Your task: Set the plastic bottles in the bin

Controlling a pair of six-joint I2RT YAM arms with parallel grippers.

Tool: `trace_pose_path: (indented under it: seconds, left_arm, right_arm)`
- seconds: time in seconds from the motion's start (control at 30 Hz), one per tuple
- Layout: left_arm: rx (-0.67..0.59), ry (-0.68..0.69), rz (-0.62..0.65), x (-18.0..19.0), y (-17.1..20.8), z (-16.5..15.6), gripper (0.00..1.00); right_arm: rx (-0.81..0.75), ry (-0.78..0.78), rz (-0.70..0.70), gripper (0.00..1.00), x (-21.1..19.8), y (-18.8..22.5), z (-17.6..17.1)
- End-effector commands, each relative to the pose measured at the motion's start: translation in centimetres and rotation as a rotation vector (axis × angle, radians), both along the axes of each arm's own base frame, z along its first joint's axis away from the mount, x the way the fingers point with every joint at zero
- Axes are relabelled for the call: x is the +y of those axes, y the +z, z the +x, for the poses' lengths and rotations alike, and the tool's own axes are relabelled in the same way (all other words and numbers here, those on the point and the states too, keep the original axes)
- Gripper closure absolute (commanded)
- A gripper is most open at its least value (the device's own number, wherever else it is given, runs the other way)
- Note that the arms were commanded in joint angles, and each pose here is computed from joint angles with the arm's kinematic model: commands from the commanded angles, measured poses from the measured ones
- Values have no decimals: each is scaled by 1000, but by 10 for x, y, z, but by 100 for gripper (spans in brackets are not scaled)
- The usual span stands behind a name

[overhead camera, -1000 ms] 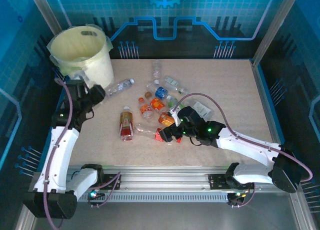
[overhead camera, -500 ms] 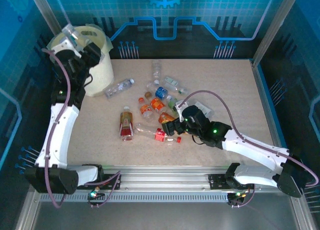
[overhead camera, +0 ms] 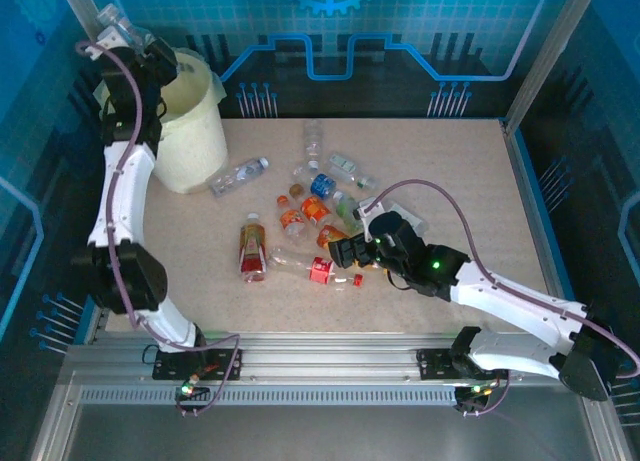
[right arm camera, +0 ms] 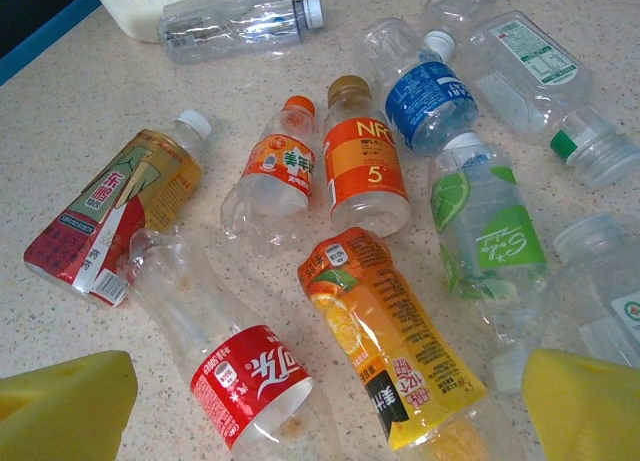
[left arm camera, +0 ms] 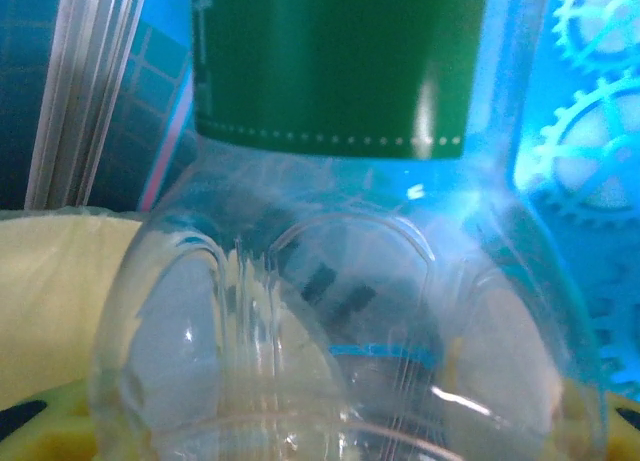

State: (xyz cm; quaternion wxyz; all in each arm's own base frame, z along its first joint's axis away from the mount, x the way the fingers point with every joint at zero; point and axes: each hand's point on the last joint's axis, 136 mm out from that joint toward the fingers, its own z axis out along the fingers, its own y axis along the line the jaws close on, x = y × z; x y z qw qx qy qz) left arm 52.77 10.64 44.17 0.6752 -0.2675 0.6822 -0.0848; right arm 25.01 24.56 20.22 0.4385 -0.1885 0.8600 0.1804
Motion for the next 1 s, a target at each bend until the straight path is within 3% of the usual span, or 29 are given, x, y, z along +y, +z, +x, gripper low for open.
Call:
trace_pose_path:
  seconds: [0.0,0.17,0.47,0.77,0.97]
  left_arm:
    - [93,-44,159,1,-2,12,47]
    - [260,-83,280,7,-45,35,47]
    - [503,-125,257,26,-117,60,47]
    - [637,-130,189,40,-174,69,47]
    - [669,-136,152,40,-189,71,42]
  right_arm:
    - [-3,-11,15,0,-3,8,-5]
    - [3,-40,23,0,-13,8,-9]
    - [11,-46,37,0,-18,7,-13]
    - [31,-27,40,0,-15,4,-17]
    - [43,-26,36,0,-15,1,-18]
